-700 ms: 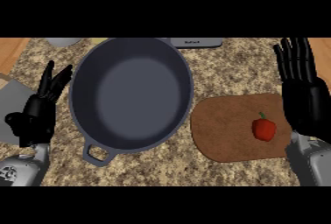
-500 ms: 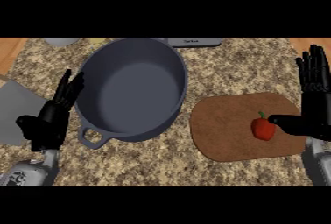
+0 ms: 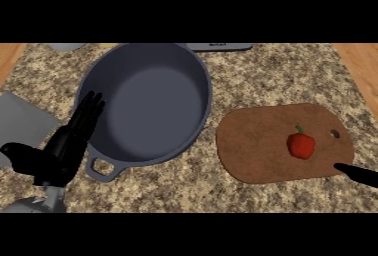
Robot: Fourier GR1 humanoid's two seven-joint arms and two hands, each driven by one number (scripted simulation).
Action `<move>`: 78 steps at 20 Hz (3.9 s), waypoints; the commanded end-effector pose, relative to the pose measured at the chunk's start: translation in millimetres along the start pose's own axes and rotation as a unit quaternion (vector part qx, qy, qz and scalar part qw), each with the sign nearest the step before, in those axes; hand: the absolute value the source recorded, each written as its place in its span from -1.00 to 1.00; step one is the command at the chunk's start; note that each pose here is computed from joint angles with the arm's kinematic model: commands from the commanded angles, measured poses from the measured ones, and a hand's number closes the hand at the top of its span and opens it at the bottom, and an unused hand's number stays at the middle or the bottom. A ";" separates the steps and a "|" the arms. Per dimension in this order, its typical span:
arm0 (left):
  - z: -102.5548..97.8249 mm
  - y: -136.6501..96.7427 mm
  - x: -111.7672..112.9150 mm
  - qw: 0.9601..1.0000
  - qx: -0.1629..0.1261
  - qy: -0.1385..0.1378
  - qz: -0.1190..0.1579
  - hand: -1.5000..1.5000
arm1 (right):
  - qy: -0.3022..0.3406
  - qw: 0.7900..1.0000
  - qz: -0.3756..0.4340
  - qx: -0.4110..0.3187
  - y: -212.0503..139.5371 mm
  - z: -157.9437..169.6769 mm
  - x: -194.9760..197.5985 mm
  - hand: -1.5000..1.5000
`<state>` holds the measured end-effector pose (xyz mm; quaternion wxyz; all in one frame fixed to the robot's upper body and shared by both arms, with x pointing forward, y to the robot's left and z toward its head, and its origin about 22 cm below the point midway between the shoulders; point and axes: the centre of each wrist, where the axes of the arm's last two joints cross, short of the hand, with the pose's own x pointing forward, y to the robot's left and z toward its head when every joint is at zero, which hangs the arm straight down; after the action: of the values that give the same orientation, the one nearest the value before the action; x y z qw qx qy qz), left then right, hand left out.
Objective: Pick the bell pepper from the cutting board and place it in the pot
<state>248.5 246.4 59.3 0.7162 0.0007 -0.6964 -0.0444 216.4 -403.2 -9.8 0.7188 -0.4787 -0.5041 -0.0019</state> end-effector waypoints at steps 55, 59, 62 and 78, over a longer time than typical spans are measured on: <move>9.5 -24.0 -42.6 0.987 -0.097 0.101 0.076 0.00 | 0.289 0.922 0.230 0.112 80.0 35.2 170.9 -1.00; 16.3 -30.7 -31.7 0.986 -0.110 0.098 0.076 0.00 | 0.290 0.923 0.232 0.105 85.3 42.7 183.2 -1.00; 10.6 -32.5 -27.8 0.987 -0.112 0.098 0.066 0.00 | 0.289 0.924 0.226 0.109 85.0 30.7 169.6 -1.00; 3.2 -38.1 -28.7 0.986 -0.114 0.091 0.076 0.00 | 0.267 0.932 0.197 0.146 99.4 27.4 148.1 1.00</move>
<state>244.6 232.7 51.7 0.7448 -0.1059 -0.6551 -0.0706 306.9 -269.7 23.8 0.8602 -0.4577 -0.1968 0.1090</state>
